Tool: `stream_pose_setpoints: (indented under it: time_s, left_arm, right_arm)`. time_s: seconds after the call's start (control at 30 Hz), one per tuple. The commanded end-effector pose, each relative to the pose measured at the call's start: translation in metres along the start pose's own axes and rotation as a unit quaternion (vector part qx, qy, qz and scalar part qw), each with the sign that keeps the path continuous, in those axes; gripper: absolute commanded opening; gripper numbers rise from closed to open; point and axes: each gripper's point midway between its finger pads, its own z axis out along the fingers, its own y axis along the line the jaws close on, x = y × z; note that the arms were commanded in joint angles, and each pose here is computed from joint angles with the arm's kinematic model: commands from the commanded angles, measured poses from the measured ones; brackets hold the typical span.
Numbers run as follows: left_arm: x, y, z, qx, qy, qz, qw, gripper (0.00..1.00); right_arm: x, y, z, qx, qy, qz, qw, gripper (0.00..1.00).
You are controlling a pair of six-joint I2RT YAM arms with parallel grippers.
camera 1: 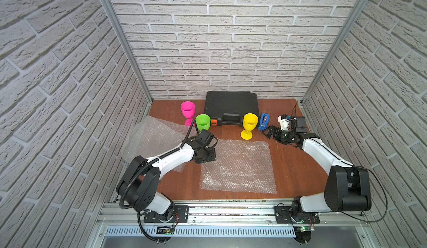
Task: Wrap wine glasses in bubble wrap
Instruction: Place the bubble wrap at the center of the board.
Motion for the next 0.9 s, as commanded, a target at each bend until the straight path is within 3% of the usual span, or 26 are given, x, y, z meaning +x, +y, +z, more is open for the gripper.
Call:
stream_pose_setpoints:
  time_s: [0.0, 0.17, 0.3, 0.4, 0.6, 0.73, 0.87]
  left_arm:
    - [-0.009, 0.004, -0.014, 0.000, -0.013, 0.007, 1.000, 0.69]
    - [-0.006, 0.017, -0.009, -0.011, -0.003, 0.013, 1.000, 0.65]
    - [-0.003, -0.001, 0.001, 0.057, 0.005, 0.025, 0.998, 0.41]
    - [-0.001, -0.002, 0.007, 0.065, 0.006, 0.019, 0.998, 0.30]
    - [0.006, 0.004, 0.018, 0.050, 0.026, 0.014, 0.998, 0.30]
    - [0.005, 0.011, 0.014, 0.033, 0.019, 0.014, 0.999, 0.30]
    - [0.001, 0.018, 0.007, 0.016, 0.002, 0.013, 1.000, 0.32]
  right_arm:
    - [-0.005, 0.018, 0.000, -0.011, -0.031, -0.064, 0.997, 1.00]
    - [-0.006, 0.040, 0.004, -0.019, -0.061, -0.124, 0.990, 0.97]
    - [-0.001, 0.048, 0.008, -0.026, -0.053, -0.124, 0.991, 0.95]
    - [0.015, 0.043, 0.012, -0.014, -0.007, -0.082, 0.996, 0.91]
    - [0.076, 0.042, 0.018, -0.047, 0.094, 0.053, 0.993, 0.85]
    - [0.120, 0.040, 0.014, -0.054, 0.157, 0.095, 0.982, 0.85]
    - [0.150, 0.020, 0.011, -0.018, 0.196, 0.113, 0.974, 0.85]
